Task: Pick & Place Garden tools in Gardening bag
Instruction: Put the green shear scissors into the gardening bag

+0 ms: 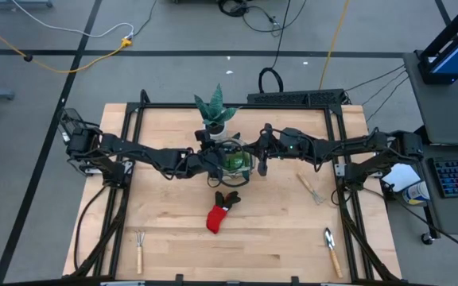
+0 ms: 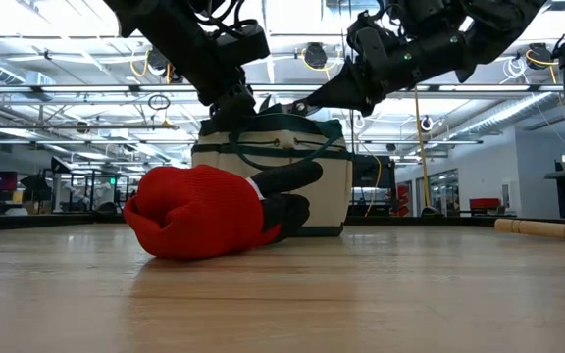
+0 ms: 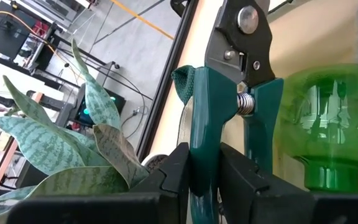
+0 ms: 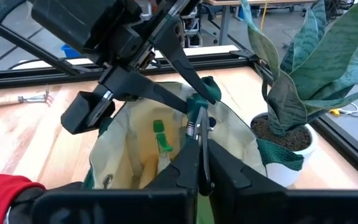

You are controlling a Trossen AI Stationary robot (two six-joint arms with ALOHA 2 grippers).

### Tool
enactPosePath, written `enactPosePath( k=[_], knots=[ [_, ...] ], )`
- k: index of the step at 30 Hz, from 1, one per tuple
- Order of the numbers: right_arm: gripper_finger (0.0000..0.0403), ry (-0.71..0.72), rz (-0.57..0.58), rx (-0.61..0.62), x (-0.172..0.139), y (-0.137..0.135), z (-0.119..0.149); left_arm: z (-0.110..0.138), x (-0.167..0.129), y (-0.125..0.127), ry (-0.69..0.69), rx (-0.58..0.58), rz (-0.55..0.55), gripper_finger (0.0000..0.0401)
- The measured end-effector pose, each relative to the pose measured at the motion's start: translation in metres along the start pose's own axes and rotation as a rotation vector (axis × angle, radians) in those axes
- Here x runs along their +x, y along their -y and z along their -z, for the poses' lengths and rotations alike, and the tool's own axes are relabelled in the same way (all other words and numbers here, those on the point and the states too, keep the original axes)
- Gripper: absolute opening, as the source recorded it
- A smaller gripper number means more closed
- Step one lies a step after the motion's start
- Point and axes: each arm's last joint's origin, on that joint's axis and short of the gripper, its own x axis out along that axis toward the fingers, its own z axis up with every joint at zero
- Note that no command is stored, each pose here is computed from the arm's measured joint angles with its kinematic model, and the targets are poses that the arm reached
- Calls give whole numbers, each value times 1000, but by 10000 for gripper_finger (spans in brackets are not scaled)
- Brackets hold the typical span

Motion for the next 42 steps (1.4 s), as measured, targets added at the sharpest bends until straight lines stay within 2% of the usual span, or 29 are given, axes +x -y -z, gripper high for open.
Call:
enactPosePath(
  k=[12, 22, 25, 29, 34, 42],
  knots=[
    [6, -24, -3, -45, 0, 0, 2, 0, 0, 1, 8, -1, 44, 73],
    [4, -52, -12, -188, 0, -1, 5, -1, 2, 3, 48, -49, 190, 155],
    [4, -49, -26, -228, 0, -1, 5, 0, 5, 1, 54, -61, 226, 170],
    [4, -18, -108, -270, 0, -4, 3, 2, 11, -4, 61, -104, 299, 169],
    [4, -4, -118, -273, 0, -4, 2, -1, 16, -11, 101, -186, 472, 153],
    [4, -42, -127, -294, 0, -4, 6, -9, 14, -21, 121, -205, 487, 124]
  ],
)
